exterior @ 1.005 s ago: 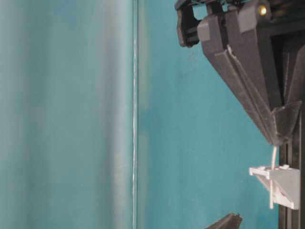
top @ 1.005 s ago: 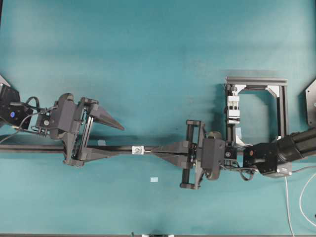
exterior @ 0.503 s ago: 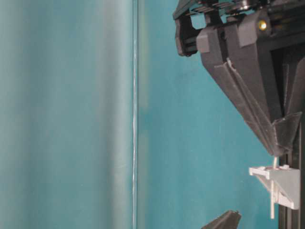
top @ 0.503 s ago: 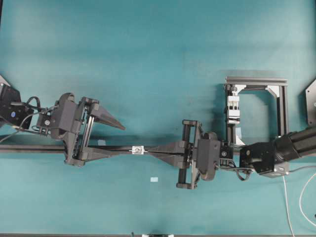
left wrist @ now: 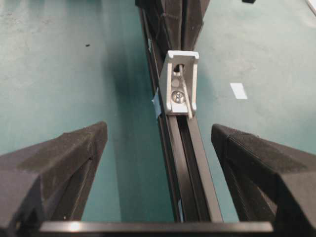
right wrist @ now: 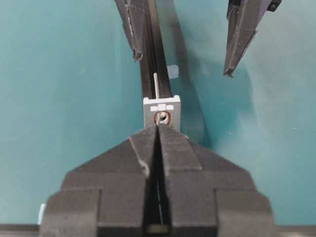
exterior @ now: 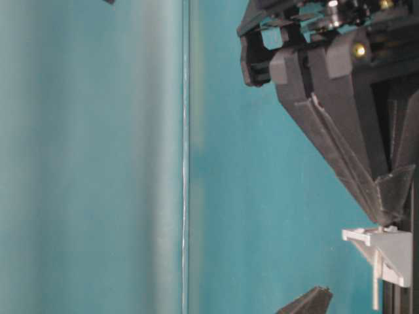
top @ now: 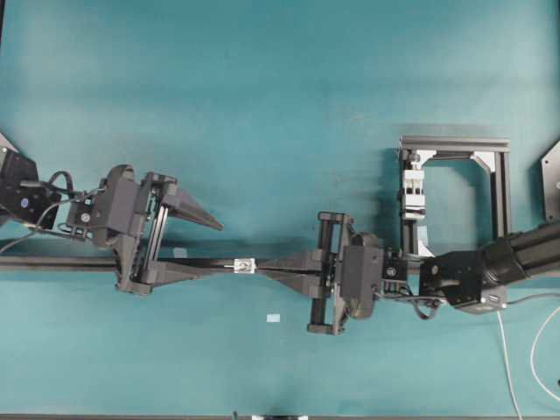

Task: Insert the wire into the hole on the left side and pull it with the left arm.

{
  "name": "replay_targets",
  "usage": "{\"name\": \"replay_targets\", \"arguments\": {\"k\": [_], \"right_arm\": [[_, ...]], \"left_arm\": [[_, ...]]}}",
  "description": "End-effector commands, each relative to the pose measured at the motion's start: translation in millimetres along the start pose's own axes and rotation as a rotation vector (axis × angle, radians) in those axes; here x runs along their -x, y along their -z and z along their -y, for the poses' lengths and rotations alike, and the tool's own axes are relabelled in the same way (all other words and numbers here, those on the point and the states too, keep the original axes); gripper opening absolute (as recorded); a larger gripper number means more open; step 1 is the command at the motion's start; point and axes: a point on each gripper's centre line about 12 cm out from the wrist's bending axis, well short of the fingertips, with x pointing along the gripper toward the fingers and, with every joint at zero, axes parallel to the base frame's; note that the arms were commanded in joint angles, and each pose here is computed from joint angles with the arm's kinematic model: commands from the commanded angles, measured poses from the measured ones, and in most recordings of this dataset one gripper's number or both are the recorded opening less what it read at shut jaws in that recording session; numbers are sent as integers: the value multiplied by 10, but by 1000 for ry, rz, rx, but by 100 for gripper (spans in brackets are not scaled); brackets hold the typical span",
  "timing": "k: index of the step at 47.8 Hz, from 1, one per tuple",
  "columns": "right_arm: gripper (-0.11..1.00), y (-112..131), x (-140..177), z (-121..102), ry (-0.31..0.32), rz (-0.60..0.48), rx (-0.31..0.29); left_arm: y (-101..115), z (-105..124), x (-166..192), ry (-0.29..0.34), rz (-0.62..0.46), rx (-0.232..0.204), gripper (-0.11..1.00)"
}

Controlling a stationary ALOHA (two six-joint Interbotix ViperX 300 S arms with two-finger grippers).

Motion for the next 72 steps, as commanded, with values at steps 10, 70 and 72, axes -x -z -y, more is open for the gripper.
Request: {"name": "replay_targets", "arguments": {"k": [10, 70, 72], "right_arm": [[-2, -105, -54, -51, -8, 29, -7], [-2, -111, -53, -53, -9, 30, -6], [-2, -112, -53, -54, -10, 30, -7]], "left_arm": [[-142, 18, -112, -1, 6, 7, 76], [-99, 21, -194, -14, -88, 94, -9], [-101, 17, -195, -14, -87, 93, -9]]}}
